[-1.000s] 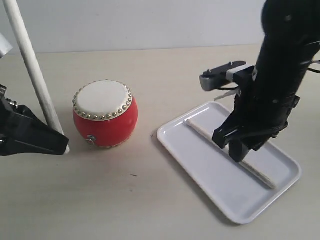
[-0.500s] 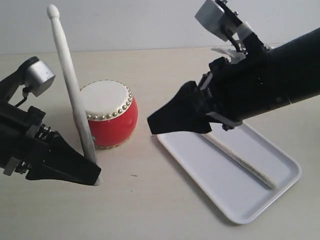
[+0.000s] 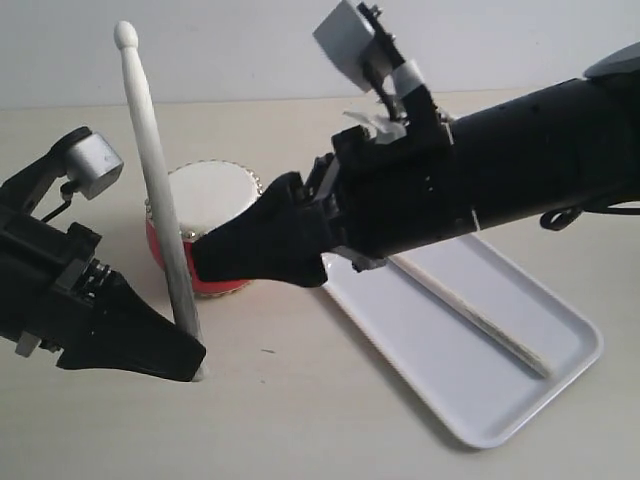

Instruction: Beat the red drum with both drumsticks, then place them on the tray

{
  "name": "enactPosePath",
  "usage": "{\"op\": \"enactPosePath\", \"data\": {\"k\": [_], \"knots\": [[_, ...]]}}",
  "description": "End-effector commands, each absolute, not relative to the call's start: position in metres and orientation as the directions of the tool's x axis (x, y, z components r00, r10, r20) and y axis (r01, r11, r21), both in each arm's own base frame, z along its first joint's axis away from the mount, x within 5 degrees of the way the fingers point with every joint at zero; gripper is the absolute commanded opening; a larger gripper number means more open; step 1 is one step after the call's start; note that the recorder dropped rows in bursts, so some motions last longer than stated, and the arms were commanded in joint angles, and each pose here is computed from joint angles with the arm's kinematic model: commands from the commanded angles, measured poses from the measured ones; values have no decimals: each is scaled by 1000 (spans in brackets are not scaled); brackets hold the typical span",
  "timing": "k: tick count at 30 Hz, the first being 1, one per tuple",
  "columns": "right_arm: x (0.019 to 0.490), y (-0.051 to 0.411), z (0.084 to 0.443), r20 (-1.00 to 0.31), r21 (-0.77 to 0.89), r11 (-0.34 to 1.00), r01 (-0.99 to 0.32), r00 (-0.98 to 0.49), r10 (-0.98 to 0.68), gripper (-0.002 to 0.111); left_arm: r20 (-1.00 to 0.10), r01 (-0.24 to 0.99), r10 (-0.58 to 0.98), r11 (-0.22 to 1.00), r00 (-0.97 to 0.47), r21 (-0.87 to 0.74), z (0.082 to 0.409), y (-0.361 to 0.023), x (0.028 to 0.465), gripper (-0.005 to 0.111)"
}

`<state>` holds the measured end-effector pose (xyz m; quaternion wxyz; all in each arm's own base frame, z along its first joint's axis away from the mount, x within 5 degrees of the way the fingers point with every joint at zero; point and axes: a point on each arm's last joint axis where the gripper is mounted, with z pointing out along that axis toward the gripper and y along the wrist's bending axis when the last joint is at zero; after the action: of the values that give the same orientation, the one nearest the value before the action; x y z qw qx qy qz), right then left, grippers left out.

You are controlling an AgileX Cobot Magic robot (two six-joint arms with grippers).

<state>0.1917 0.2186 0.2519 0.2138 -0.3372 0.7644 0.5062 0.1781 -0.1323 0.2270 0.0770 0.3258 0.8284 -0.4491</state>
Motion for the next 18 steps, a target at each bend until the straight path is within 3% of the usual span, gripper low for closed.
{"op": "enactPosePath", "data": {"k": [1,18], "knots": [[194,231,246,-663,636,242,-733,-680,-313,64,-426,608,469,362,-774,-707,228,-134,177,0],[206,262,241,-663,642,208,-738,-671,-331,64,-426,609,473,352,-771,-711,229,-135,176,0]]}}
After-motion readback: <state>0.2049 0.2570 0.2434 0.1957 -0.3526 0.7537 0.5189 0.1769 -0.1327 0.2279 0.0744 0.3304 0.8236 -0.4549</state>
